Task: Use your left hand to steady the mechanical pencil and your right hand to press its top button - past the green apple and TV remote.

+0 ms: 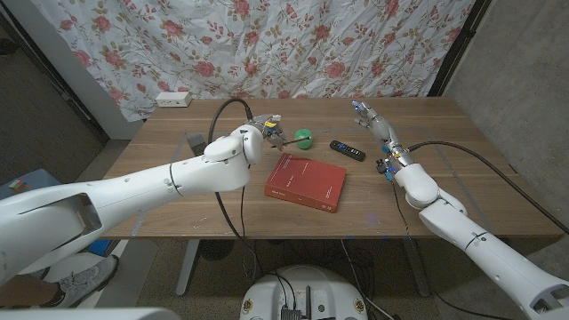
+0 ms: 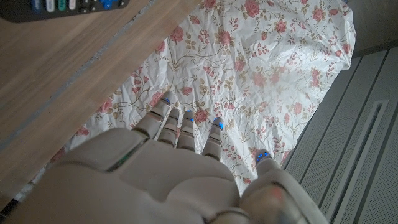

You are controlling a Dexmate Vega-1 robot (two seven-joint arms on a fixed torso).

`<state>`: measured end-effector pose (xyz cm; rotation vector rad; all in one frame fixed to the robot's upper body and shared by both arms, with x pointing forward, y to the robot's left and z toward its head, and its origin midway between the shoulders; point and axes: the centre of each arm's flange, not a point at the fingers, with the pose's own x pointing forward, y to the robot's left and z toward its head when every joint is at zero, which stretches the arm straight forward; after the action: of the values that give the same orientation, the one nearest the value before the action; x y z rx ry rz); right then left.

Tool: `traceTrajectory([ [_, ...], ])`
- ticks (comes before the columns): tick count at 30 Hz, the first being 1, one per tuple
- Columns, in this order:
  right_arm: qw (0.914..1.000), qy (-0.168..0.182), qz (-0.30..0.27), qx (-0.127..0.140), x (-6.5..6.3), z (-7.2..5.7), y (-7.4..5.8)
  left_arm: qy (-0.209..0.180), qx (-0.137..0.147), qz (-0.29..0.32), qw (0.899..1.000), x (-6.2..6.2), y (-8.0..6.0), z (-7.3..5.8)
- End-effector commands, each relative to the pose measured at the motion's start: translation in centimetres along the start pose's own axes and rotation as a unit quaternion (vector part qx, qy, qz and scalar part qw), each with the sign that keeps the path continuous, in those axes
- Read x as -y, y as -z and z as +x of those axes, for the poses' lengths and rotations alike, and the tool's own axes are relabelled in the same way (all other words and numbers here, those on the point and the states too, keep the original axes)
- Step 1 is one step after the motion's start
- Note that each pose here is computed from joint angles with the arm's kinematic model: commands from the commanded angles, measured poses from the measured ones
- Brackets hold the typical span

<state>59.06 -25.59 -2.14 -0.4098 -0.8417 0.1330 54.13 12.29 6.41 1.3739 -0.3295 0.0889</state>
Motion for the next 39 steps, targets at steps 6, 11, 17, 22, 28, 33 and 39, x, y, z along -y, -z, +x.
traceTrajectory([
  [6, 0.9972, 0.031, 0.065, -0.022, 0.0, -0.4, 1.6, 0.022, -0.006, 0.047, 0.999, 0.4, 1.3, 0.0],
  [11, 0.9952, 0.033, 0.086, -0.032, -0.1, -0.4, 2.2, 0.026, -0.013, 0.059, 0.998, 0.4, 1.5, -0.2],
  [17, 0.9915, 0.039, 0.116, -0.044, 0.0, -0.7, 2.8, 0.027, -0.024, 0.064, 0.997, 0.7, 2.0, -0.3],
  [22, 0.9892, 0.038, 0.129, -0.057, 0.2, -0.8, 3.1, 0.034, -0.025, 0.079, 0.996, 0.9, 2.2, -0.4],
  [28, 0.9869, 0.042, 0.137, -0.074, 0.3, -0.9, 3.3, 0.039, -0.025, 0.081, 0.996, 1.1, 2.5, -0.5],
  [33, 0.9835, 0.046, 0.153, -0.085, 0.5, -1.1, 3.5, 0.043, -0.024, 0.094, 0.994, 1.3, 2.6, -0.5],
  [39, 0.9809, 0.055, 0.164, -0.089, 0.7, -1.5, 3.8, 0.046, -0.025, 0.102, 0.993, 1.5, 2.9, -0.5],
])
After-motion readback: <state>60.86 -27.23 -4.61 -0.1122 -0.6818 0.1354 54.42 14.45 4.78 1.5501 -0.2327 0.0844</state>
